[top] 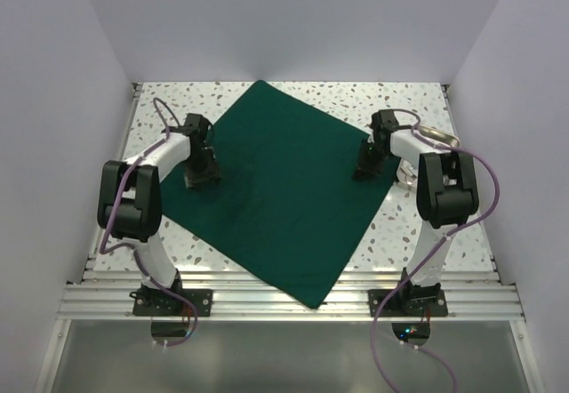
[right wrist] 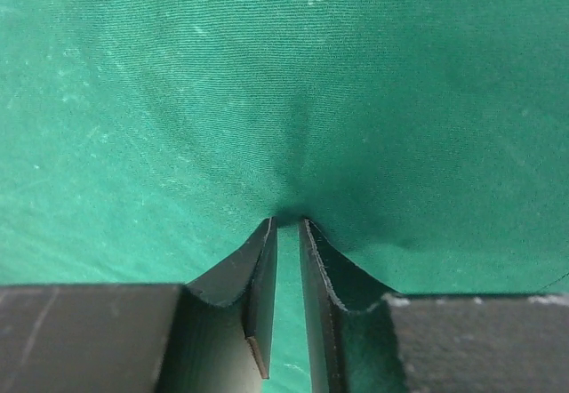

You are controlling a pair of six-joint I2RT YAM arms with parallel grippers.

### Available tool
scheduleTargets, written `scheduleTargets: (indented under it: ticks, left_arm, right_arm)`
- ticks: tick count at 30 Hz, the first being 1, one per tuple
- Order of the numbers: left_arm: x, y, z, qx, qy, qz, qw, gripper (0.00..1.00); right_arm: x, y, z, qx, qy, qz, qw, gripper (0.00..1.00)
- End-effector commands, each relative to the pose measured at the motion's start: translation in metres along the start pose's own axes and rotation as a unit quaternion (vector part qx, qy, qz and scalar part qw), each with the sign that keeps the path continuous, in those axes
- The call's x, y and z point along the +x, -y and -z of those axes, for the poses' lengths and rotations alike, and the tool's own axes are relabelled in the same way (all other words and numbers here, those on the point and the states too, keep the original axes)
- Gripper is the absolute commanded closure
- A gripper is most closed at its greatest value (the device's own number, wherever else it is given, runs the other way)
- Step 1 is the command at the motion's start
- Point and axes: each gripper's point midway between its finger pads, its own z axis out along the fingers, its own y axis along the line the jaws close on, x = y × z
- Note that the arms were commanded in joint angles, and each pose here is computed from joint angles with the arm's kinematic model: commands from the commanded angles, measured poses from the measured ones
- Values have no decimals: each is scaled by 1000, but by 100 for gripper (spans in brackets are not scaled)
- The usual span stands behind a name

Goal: Prepare the surgical pack

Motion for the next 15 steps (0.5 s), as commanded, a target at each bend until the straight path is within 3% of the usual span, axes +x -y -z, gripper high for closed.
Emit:
scheduleTargets:
  ticks: [1,5,11,15]
  left_arm:
    - [-25,-33,0,-56,25,32,998,43]
    - [-41,-73,-5,-70,35,91,993,47]
    - [-48,-124,-19,-88,24,162,982,64]
    - [-46,-150,-28,-106,17,195,975,65]
  right_arm:
    - [13,52,-1,87,-19,6,996,77]
    - [2,44,5,69,-13,18,997,75]
    - [-10,16,21,9,11,18,1000,70]
    - [-27,17,41,23,36,5,999,65]
